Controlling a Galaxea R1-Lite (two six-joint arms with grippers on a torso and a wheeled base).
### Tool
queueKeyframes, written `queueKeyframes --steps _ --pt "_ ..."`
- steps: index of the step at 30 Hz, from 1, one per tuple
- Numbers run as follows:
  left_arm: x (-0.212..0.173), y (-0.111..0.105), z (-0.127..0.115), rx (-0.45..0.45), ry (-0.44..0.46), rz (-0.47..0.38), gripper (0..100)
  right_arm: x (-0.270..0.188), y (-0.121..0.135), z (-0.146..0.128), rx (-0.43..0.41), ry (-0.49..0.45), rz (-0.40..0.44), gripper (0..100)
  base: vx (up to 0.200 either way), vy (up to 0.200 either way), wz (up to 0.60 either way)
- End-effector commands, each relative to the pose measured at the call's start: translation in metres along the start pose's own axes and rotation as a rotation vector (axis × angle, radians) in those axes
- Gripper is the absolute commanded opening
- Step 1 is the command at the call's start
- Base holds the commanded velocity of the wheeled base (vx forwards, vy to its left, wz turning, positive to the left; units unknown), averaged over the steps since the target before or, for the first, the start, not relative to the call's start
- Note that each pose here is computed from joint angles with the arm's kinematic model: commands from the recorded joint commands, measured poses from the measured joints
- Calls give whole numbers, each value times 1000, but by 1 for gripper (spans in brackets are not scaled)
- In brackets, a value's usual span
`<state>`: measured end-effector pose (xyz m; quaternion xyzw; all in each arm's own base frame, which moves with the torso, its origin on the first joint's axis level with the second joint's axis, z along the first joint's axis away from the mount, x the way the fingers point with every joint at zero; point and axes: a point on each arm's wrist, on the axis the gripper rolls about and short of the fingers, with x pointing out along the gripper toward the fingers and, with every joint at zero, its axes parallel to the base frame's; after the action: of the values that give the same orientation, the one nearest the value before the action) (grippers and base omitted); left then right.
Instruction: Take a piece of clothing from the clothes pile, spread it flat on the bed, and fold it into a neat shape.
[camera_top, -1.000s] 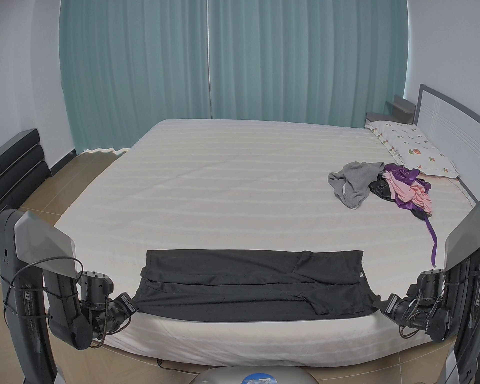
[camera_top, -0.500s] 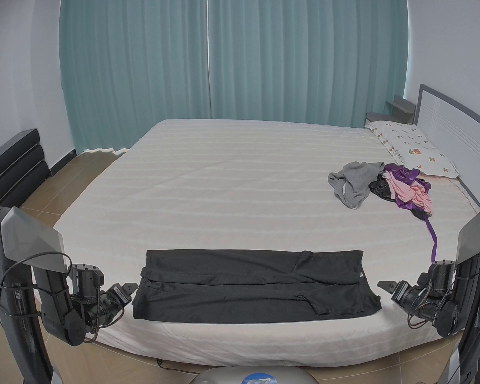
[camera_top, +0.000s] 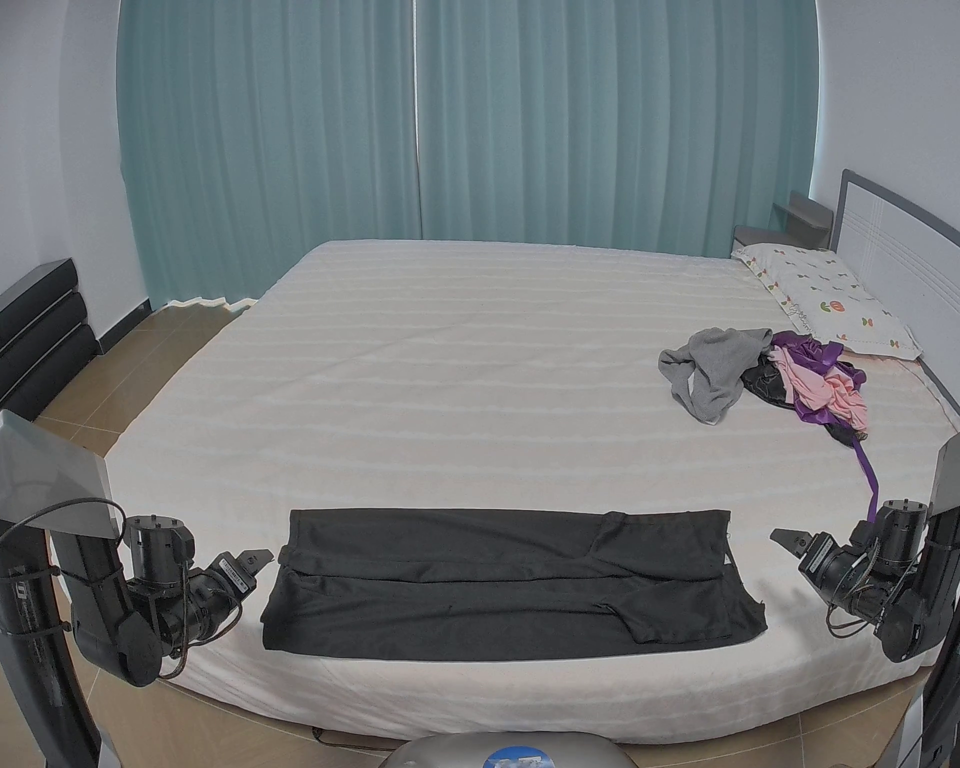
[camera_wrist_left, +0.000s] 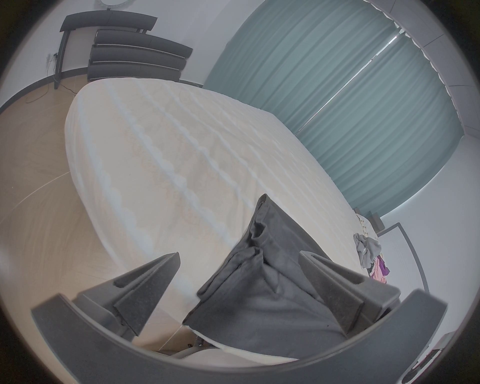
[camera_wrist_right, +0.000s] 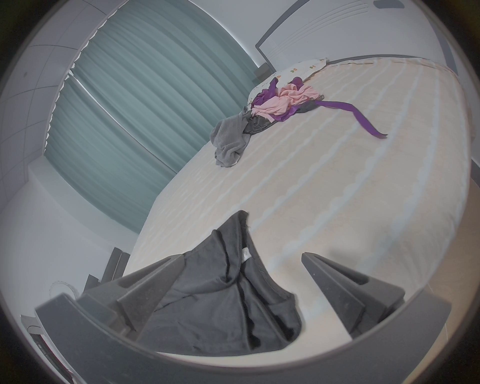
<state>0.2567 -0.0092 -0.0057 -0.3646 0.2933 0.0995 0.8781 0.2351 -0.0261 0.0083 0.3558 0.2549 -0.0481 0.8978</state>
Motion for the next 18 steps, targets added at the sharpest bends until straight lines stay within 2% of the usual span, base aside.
queueKeyframes --steps 1,5,14,18 --pt "2 -1 1 0 -6 -4 100 0 2 2 0 -7 19 100 200 0 0" --pt "2 -3 3 0 -13 -16 100 1 1 -1 0 6 20 100 200 0 0" --pt "20 -19 21 -16 -5 -150 100 3 3 -5 35 47 52 100 0 0 0" --pt "38 -29 29 -11 42 -189 100 2 4 -6 34 54 55 100 0 0 0"
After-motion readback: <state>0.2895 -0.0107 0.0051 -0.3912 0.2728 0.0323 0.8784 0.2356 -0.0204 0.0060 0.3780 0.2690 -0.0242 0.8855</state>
